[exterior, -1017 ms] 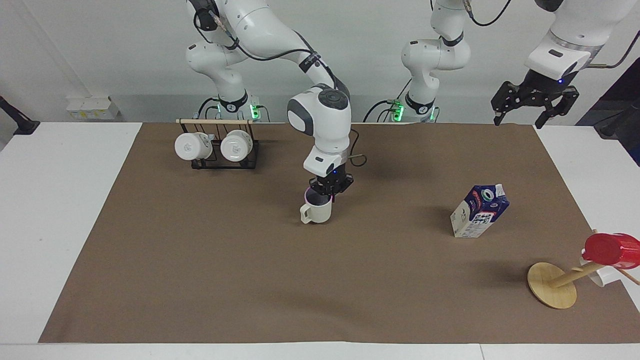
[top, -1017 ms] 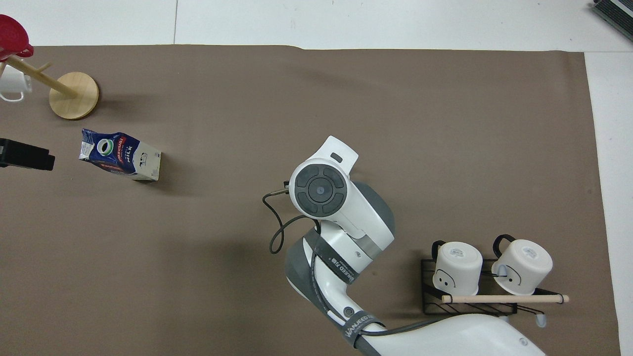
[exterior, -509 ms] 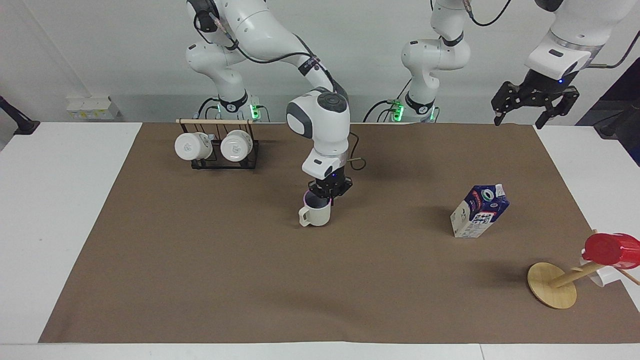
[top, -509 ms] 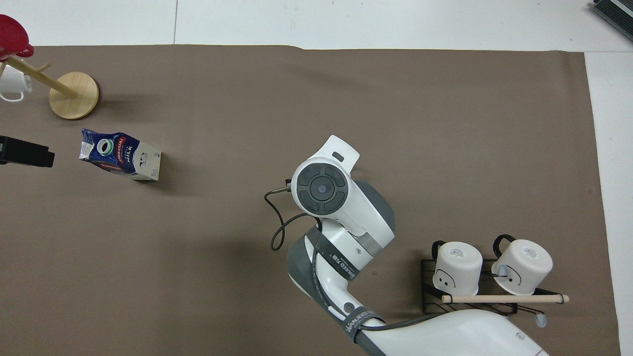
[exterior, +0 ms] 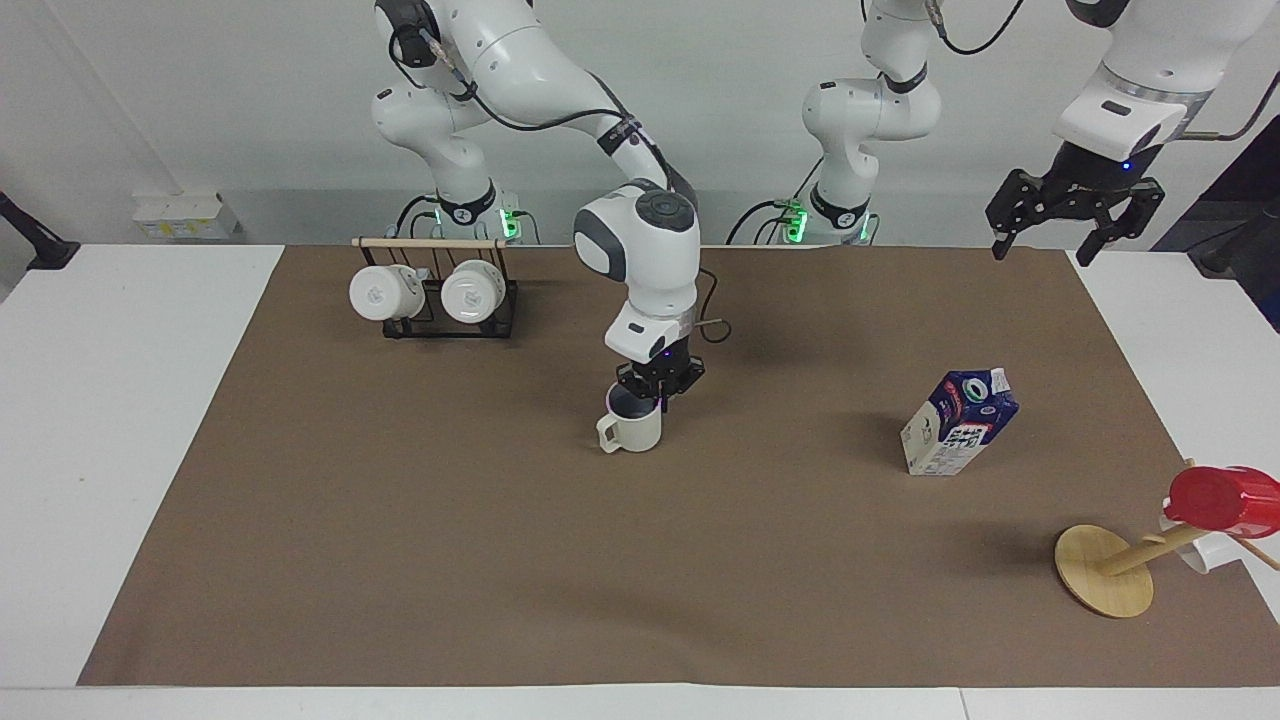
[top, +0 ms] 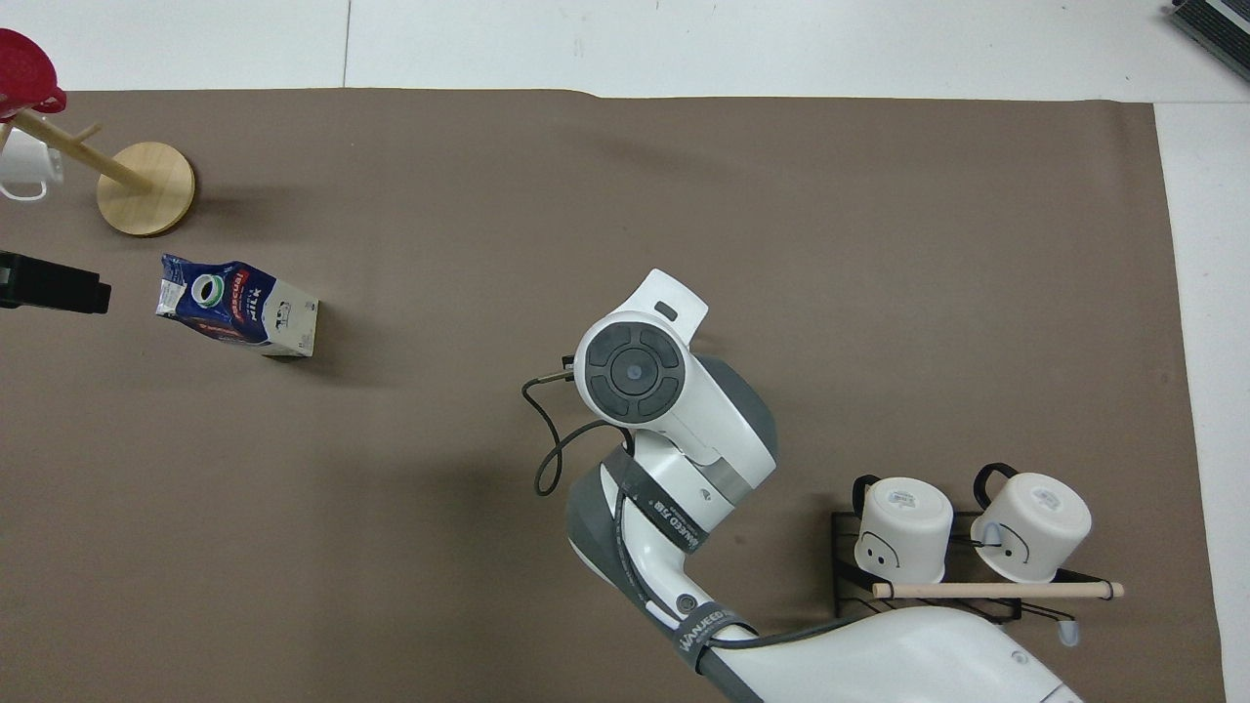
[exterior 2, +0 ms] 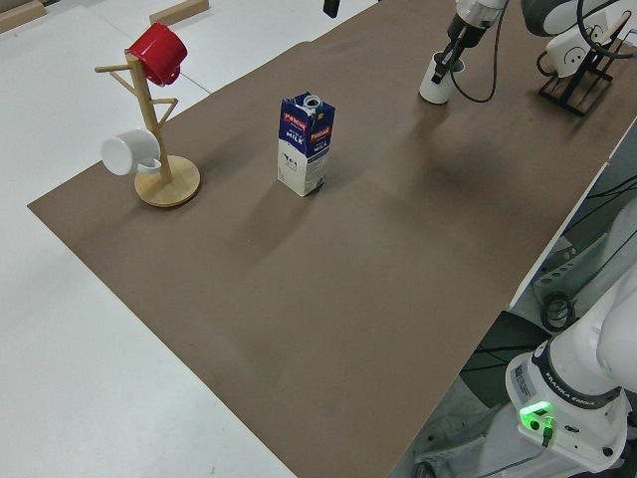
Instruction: Place cup and milk on table
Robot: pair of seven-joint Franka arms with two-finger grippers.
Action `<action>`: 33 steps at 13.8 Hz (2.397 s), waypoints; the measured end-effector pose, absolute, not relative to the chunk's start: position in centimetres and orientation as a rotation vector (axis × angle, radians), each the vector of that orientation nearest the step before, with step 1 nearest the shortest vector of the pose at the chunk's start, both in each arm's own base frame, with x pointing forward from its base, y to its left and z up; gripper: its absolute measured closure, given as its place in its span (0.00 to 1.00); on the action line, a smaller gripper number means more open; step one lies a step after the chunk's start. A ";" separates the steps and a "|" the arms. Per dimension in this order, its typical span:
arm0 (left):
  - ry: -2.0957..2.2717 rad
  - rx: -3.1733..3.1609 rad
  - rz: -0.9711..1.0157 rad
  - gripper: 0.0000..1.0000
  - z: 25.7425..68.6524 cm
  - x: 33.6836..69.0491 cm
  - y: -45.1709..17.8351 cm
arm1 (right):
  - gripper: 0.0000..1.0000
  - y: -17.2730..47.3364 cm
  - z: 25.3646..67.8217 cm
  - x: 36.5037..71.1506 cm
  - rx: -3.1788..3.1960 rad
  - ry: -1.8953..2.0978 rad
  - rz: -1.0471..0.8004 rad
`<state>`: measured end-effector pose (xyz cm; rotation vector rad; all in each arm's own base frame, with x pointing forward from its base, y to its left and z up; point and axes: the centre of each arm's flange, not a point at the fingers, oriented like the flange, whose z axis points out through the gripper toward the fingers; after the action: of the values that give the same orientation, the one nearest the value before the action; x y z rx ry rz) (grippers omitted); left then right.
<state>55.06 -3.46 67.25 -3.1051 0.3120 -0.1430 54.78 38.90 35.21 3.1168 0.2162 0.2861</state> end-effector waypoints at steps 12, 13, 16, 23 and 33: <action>0.316 -3.104 -0.139 0.00 60.2 58.7 -3.8 | 0.00 28.3 48.4 55.6 3.097 0.097 0.177; 0.316 -3.104 -0.140 0.00 59.6 58.8 -3.8 | 0.00 26.8 49.0 55.7 3.093 0.068 0.145; 0.307 -3.103 -0.154 0.00 57.5 59.2 -3.4 | 0.00 21.9 50.6 56.3 3.075 -0.013 0.087; 0.295 -3.104 -0.148 0.00 51.7 60.1 -2.9 | 0.00 9.7 58.2 55.2 3.100 -0.242 0.102; 0.299 -3.105 -0.126 0.00 46.1 60.8 -3.0 | 0.00 3.0 67.5 52.5 3.085 -0.431 0.184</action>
<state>60.78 -3.03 46.10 -3.1046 0.2991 -0.1257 52.46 3.01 67.53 3.0853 -0.4315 0.1842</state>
